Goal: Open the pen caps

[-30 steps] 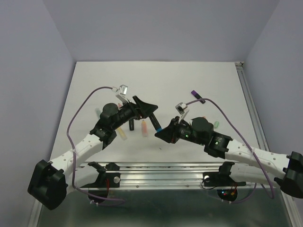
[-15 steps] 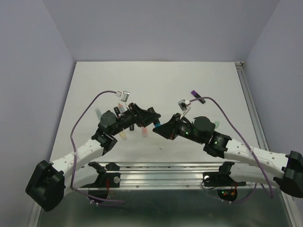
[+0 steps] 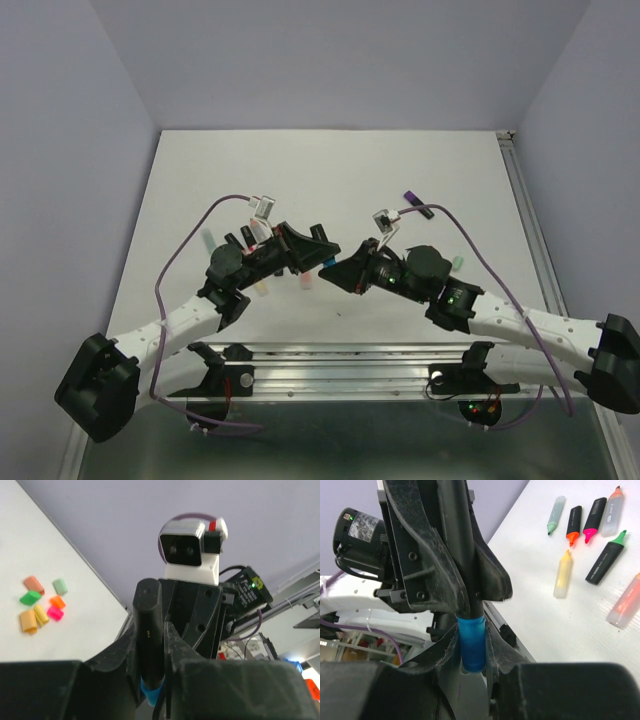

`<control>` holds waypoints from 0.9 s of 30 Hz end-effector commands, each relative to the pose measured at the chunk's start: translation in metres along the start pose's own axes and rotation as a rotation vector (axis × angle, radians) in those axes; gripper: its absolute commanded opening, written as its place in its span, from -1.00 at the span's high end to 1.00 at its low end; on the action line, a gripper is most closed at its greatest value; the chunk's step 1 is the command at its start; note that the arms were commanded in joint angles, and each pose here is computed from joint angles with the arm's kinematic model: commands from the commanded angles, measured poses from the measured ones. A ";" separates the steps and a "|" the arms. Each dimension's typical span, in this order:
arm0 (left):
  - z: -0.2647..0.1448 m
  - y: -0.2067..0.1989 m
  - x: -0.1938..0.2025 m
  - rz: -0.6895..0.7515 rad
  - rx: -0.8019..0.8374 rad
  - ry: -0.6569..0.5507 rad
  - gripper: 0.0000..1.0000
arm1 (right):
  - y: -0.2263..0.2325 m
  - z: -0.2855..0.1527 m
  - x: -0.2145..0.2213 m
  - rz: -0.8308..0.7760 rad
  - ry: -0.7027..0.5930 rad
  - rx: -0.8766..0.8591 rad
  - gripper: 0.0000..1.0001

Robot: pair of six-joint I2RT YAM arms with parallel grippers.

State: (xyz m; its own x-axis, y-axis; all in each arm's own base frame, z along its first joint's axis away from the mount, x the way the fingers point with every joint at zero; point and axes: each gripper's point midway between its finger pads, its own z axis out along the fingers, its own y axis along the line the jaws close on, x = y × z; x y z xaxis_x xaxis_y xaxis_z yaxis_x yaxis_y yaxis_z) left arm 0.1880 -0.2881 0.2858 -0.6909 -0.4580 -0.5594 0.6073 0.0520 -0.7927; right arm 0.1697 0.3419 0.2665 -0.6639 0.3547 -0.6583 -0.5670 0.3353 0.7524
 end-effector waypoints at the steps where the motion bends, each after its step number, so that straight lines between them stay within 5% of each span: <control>1: -0.002 -0.021 -0.002 0.037 0.087 -0.005 1.00 | 0.027 -0.002 -0.030 -0.015 -0.089 -0.083 0.99; 10: -0.002 -0.018 -0.010 -0.039 0.060 -0.057 1.00 | 0.072 -0.032 -0.014 -0.312 -0.066 -0.416 0.99; 14: 0.006 0.008 -0.011 -0.110 -0.076 -0.058 1.00 | 0.088 -0.045 -0.015 -0.436 -0.094 -0.517 0.99; 20: 0.014 0.014 -0.010 -0.138 -0.087 -0.035 1.00 | 0.071 -0.037 -0.022 -0.468 -0.112 -0.413 0.99; 27: 0.017 0.031 -0.045 -0.069 -0.186 -0.135 1.00 | 0.022 -0.016 -0.012 -0.246 0.009 -0.109 0.99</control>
State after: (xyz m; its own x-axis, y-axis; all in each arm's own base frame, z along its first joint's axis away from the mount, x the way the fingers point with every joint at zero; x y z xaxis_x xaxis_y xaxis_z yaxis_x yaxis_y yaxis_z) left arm 0.2119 -0.2929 0.2824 -0.7548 -0.5033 -0.4206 0.4508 0.0676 -0.8901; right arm 0.1518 0.3272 0.2578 -0.4652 0.1926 -0.8640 -0.8056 0.3124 0.5034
